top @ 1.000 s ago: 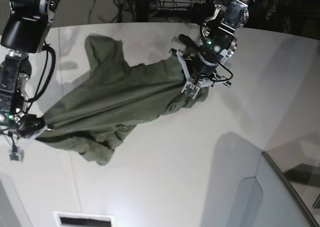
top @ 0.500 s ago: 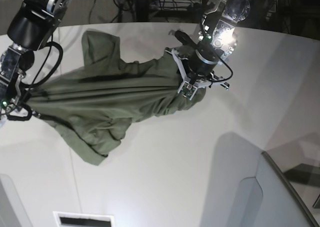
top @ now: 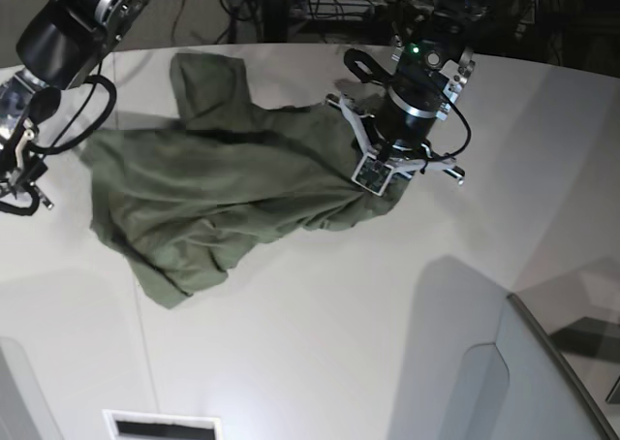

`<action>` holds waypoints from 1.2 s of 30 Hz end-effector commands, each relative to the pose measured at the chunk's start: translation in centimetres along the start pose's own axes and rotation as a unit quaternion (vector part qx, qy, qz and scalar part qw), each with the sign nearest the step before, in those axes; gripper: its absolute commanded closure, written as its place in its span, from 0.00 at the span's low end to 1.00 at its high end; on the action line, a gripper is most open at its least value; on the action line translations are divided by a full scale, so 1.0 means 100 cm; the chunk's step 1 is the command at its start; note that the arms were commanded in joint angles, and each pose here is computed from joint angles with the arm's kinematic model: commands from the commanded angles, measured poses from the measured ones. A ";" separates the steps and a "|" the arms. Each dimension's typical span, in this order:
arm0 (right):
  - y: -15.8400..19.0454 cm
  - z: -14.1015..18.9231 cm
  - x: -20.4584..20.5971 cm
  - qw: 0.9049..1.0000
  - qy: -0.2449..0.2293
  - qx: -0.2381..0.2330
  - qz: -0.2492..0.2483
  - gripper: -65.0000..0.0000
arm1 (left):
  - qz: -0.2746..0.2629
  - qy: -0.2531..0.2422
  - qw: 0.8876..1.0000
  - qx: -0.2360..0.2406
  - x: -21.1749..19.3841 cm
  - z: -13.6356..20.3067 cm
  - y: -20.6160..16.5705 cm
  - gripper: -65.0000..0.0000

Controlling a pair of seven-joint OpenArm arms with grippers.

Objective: Layout the t-shirt on the table in an organized manner, then fold the t-shirt properly
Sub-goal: 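Pull the t-shirt apart between both grippers and release it flat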

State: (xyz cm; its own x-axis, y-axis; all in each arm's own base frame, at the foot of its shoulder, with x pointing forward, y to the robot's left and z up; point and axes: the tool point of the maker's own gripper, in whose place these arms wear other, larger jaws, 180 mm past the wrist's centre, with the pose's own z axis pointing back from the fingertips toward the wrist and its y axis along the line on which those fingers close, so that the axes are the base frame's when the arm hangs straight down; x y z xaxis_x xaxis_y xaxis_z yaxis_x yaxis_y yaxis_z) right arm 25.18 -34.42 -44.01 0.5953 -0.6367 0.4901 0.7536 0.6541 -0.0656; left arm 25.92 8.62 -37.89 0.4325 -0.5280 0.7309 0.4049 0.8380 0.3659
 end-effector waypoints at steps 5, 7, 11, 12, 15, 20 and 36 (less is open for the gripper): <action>0.064 0.044 0.023 0.966 -0.115 0.096 0.210 0.88 | -0.048 -0.011 0.998 0.029 0.005 0.004 0.008 1.00; 0.092 0.058 0.014 0.943 -0.139 0.134 0.272 0.96 | -0.048 -0.011 0.998 0.029 0.005 0.004 0.008 1.00; 0.136 0.063 -0.015 0.914 -0.128 0.180 0.340 1.00 | -0.048 -0.011 0.998 0.028 0.005 0.004 0.007 1.00; 0.147 0.062 -0.019 0.909 -0.123 0.188 0.350 1.00 | -0.048 -0.008 0.998 0.026 0.002 0.005 0.005 1.00; 0.161 0.044 -0.033 0.908 -0.087 0.194 0.361 1.00 | -0.048 -0.005 0.999 0.025 0.000 0.006 0.003 1.00; 0.170 0.019 -0.054 0.909 -0.028 0.197 0.367 1.00 | -0.046 0.005 0.999 0.017 -0.009 0.010 -0.003 0.99; 0.138 -0.019 -0.064 0.914 0.010 0.168 0.369 1.00 | -0.038 0.012 0.999 0.014 -0.013 0.013 -0.007 0.02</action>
State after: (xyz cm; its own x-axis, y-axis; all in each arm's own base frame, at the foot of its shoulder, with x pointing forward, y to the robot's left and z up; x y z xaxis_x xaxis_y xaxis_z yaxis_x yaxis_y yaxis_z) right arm 32.98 -20.07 -49.69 0.8964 0.0244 0.4426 -0.0033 0.9988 -0.0483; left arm 23.39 8.85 -39.47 0.4493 -0.5957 0.6658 0.4335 0.7970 0.4205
